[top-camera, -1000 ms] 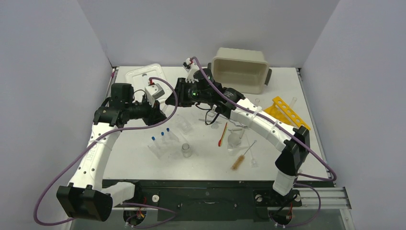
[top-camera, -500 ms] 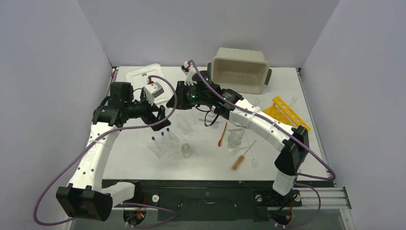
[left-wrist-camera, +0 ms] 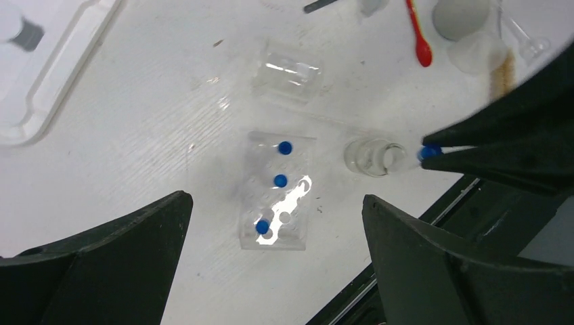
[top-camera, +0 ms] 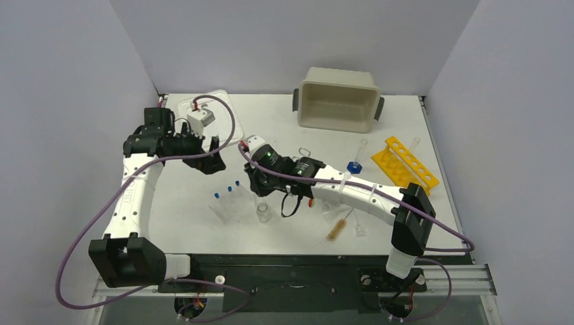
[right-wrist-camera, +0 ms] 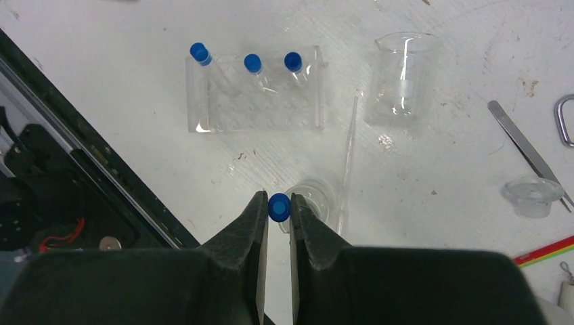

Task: Organize the chemistry lab equipment
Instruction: Insert the test tube into the slot of the test tube rack.

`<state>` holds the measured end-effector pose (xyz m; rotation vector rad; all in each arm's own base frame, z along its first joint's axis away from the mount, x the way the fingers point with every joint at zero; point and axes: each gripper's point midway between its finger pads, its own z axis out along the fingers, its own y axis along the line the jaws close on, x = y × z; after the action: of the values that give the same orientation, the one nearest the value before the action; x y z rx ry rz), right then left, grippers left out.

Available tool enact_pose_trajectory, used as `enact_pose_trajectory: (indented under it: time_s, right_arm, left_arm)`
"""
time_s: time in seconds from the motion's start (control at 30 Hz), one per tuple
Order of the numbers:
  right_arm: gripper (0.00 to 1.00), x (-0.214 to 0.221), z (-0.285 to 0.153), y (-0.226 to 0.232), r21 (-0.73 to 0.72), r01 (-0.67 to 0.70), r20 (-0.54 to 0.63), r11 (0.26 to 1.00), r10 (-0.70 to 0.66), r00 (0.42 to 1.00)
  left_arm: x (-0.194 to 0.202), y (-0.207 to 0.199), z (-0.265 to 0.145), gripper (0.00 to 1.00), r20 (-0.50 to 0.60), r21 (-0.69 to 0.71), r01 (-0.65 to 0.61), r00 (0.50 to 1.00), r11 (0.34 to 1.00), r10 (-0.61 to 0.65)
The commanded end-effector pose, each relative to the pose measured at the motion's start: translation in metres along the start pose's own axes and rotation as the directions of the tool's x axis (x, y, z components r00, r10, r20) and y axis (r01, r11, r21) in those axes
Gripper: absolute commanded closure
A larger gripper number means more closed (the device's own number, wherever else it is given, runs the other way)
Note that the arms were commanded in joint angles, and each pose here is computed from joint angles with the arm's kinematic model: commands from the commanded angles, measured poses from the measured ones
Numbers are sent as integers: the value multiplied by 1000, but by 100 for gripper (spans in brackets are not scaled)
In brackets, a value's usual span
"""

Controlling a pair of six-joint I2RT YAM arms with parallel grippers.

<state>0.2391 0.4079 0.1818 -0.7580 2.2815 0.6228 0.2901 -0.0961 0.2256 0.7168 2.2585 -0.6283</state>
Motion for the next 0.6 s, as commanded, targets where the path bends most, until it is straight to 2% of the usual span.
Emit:
enact_pose_trajectory:
  time_s: [0.0, 0.2, 0.37, 0.57]
  right_arm:
    - [100, -16, -16, 4, 75, 144, 111, 987, -152, 982]
    - [100, -21, 0, 21, 98, 234, 166, 967, -248, 955]
    - [100, -34, 13, 28, 102, 232, 217, 967, -249, 944]
    - [100, -36, 31, 40, 62, 247, 222, 967, -255, 941]
  left_arm:
    - [-11, 31, -25, 4, 47, -72, 79, 996, 994, -76]
    - [1, 71, -34, 3, 71, -171, 181, 983, 968, -171]
    - [20, 88, -26, 3, 46, -224, 209, 978, 952, -204]
    - [29, 97, -19, 4, 31, -225, 229, 973, 947, -228]
